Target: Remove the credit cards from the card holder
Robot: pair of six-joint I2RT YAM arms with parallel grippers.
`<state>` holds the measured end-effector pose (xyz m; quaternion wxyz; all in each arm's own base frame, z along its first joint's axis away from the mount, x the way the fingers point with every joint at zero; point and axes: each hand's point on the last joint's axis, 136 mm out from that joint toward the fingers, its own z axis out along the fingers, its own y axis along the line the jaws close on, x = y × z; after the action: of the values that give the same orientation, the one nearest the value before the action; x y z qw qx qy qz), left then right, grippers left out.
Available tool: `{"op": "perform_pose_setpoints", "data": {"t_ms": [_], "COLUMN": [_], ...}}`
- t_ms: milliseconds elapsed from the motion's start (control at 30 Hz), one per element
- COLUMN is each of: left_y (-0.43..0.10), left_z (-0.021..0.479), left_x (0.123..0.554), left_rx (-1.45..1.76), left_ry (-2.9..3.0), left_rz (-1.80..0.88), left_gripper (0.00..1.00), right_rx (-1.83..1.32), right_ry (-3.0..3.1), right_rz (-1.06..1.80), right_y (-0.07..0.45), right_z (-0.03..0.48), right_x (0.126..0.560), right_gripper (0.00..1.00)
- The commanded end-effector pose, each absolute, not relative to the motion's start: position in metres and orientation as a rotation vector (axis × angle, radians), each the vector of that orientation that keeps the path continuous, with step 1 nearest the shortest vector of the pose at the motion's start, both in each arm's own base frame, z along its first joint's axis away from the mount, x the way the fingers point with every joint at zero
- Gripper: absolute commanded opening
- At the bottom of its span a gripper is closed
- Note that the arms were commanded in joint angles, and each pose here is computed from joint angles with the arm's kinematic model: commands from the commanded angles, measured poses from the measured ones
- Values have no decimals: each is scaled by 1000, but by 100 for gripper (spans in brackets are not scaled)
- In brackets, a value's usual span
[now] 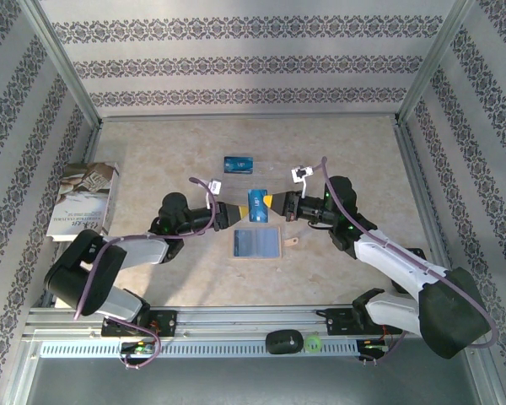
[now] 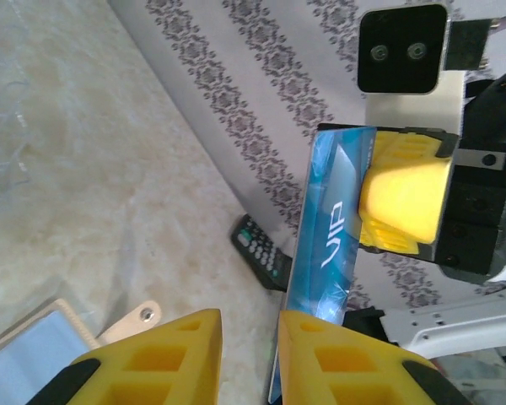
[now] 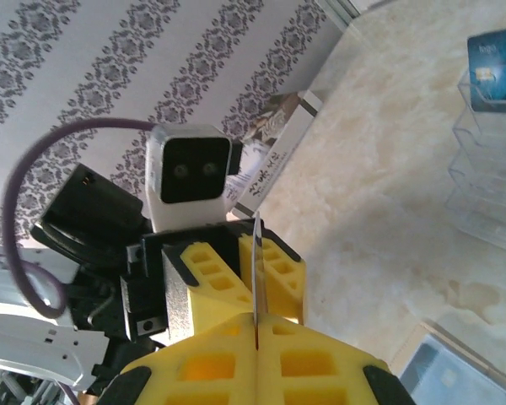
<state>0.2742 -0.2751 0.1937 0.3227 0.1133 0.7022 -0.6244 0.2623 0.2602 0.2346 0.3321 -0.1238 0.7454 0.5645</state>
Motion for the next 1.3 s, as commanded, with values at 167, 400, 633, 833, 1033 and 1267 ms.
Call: {"op": "perform_pose_setpoints", "data": {"t_ms": [167, 400, 633, 833, 1033, 1267], "left_y": [-274, -269, -270, -268, -263, -264], "left_z": [234, 235, 235, 230, 234, 240], "left_x": [260, 256, 256, 256, 250, 248], "left_rx": [371, 362, 367, 358, 386, 397], "left_ry": [1642, 1653, 1659, 1689, 1704, 1683], "left_rz": [-1774, -1735, -1734, -1698, -1635, -1645], "left_gripper": [24, 25, 25, 24, 27, 30], "right_rx": [-362, -321, -373, -351, -334, -382], "right_ry": [1861, 1883, 1864, 1850, 1843, 1811], "right_rz": [1511, 1490, 1513, 1492, 1465, 1495], "right_y": [266, 262, 276, 275, 267, 282], "right_z": [254, 247, 255, 259, 265, 277], "right_x": [260, 264, 260, 262, 262, 258], "right_gripper": [0, 0, 0, 0, 0, 0]}}
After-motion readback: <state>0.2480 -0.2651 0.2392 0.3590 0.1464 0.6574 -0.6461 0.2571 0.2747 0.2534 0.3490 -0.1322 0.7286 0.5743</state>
